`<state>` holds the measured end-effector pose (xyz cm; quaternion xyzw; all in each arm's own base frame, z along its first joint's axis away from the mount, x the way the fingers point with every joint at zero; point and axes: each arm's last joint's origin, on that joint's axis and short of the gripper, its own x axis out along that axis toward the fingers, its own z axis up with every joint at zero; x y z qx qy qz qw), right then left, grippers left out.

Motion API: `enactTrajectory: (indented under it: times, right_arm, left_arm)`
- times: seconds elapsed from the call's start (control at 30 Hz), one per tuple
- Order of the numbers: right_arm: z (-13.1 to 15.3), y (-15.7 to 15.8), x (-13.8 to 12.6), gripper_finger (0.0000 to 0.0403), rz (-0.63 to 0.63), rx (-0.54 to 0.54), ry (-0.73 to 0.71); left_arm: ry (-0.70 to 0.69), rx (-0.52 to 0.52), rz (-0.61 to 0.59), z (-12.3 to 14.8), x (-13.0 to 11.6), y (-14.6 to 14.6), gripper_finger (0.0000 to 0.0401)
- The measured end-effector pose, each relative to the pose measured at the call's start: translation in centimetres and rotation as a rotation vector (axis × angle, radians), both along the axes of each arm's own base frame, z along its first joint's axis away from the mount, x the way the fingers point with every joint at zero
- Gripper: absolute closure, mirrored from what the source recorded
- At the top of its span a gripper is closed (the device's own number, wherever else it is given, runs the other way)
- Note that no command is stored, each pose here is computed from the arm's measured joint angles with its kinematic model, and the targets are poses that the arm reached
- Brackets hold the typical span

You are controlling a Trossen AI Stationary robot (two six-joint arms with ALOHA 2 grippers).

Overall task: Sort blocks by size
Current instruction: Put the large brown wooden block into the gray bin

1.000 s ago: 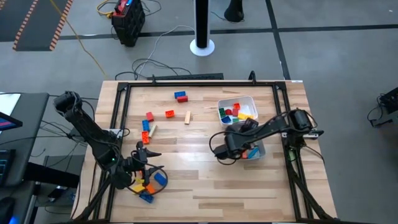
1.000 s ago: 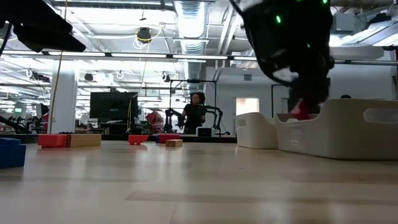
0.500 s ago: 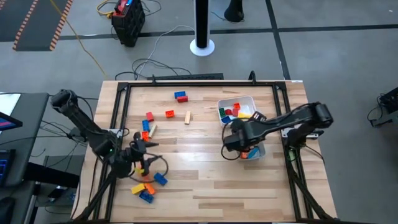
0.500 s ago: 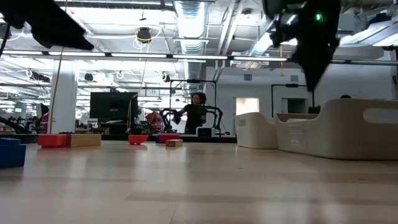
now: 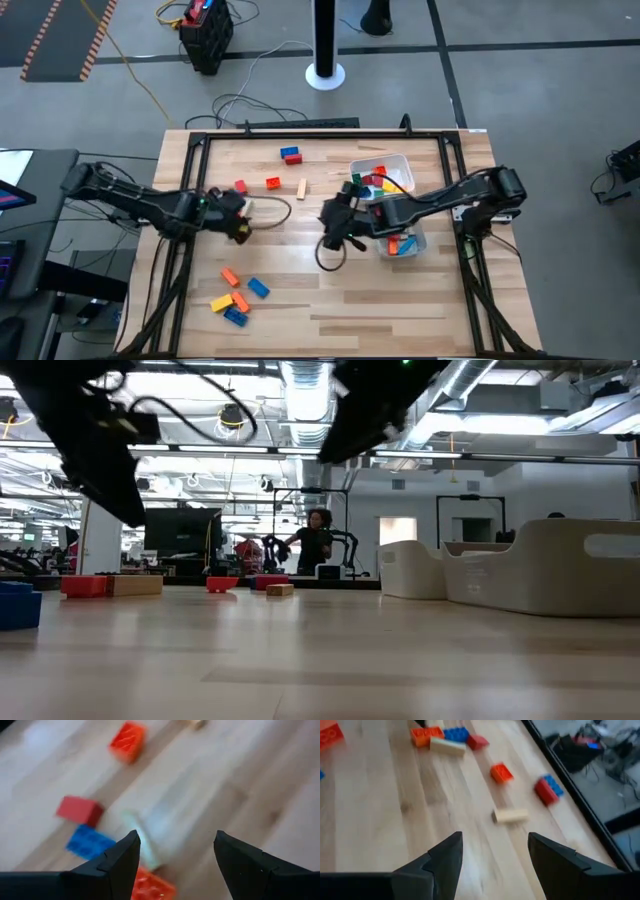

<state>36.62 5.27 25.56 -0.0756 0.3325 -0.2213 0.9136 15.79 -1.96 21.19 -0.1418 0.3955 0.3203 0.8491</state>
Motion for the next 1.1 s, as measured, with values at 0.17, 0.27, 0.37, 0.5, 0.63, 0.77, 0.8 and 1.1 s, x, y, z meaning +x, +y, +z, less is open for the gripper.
enactTrajectory:
  times: [0.17, 0.27, 0.37, 0.5, 0.63, 0.77, 0.8, 1.1]
  right_arm:
    - [-1.1, -2.1, 1.7, 0.0148, 0.034, 0.032, -0.02]
    - [-1.3, -3.3, 1.7, 0.0148, 0.04, 0.081, 0.002]
    - [-1.4, -3.7, 1.6, 0.0148, 0.035, 0.108, 0.011]
    - [-1.4, -3.3, 1.6, 0.0148, 0.063, 0.102, 0.016]
    - [-1.4, -2.8, 1.5, 0.0148, 0.085, 0.092, 0.025]
    - [-1.1, -2.8, 1.2, 0.0148, 0.087, 0.09, 0.039]
    - [-1.0, -2.8, 1.1, 0.0148, 0.086, 0.09, 0.035]
    - [0.7, -2.0, 0.2, 0.0148, 0.096, 0.09, -0.001]
  left_arm:
    - [0.063, -0.005, 0.069, -0.3, 0.4, 2.4, 0.0156]
    - [0.101, -0.015, 0.099, -0.7, 0.6, 3.6, 0.0156]
    - [0.154, -0.031, 0.125, -1.4, 1.0, 4.6, 0.0156]
    - [0.205, -0.044, 0.124, -2.5, 2.0, 5.3, 0.0156]
    - [0.25, -0.062, 0.098, -3.9, 3.3, 5.6, 0.0156]
    - [0.321, -0.094, 0.066, -5.4, 4.0, 5.6, 0.0156]
    - [0.342, -0.103, 0.061, -5.8, 4.1, 5.6, 0.0157]
    - [0.415, -0.089, 0.006, -7.2, 4.8, 5.7, 0.0252]
